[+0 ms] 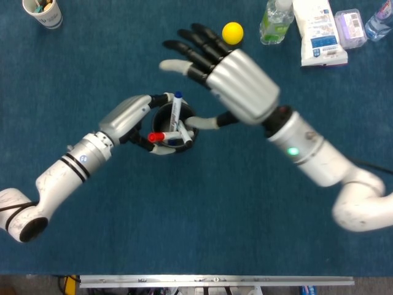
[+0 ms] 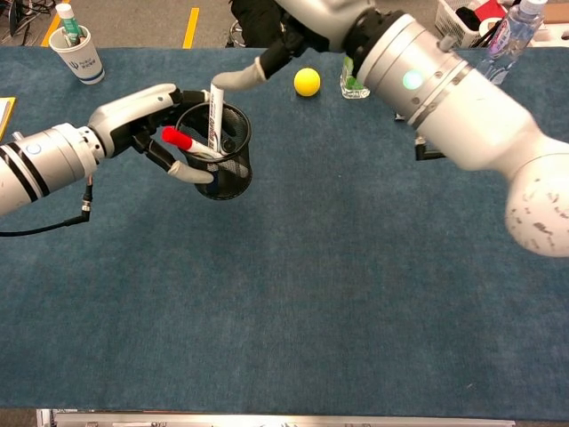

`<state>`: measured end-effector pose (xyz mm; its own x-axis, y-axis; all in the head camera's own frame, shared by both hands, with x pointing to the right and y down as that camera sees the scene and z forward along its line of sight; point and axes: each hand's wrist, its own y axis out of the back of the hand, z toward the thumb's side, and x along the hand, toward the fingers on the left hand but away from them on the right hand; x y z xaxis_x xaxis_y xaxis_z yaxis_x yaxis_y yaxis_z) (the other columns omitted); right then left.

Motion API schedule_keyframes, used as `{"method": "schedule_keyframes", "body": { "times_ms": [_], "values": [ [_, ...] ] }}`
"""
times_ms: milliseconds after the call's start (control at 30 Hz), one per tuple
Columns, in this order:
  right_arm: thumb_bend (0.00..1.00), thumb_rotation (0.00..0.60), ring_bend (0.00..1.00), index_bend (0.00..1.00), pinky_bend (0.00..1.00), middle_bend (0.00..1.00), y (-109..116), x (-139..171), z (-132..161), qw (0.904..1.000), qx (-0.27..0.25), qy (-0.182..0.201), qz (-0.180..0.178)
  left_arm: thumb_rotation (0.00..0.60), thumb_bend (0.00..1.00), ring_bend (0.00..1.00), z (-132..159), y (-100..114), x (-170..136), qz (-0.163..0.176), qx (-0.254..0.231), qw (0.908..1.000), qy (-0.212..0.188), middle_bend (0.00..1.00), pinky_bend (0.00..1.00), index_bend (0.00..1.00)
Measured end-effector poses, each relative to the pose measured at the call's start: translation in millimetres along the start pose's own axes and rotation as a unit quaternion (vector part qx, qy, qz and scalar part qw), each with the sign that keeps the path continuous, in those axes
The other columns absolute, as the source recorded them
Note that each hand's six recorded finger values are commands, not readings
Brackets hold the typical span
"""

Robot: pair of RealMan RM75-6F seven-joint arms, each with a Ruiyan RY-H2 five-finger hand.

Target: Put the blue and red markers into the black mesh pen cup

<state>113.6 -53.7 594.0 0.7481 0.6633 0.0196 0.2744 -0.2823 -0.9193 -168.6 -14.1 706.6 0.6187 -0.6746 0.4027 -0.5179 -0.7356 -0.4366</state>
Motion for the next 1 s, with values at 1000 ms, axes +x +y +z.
{"method": "schedule_keyframes", "body": {
  "times_ms": [1000],
  "values": [
    [0.12, 0.6, 0.0, 0.24, 0.01, 0.12, 26, 117, -115, 0.9828, 0.117, -0.127, 0.065, 0.6, 0.15, 0.26, -81, -9, -6, 0.02, 0.07, 0.995, 0.069, 0.31, 0.25, 0.31]
  ]
}}
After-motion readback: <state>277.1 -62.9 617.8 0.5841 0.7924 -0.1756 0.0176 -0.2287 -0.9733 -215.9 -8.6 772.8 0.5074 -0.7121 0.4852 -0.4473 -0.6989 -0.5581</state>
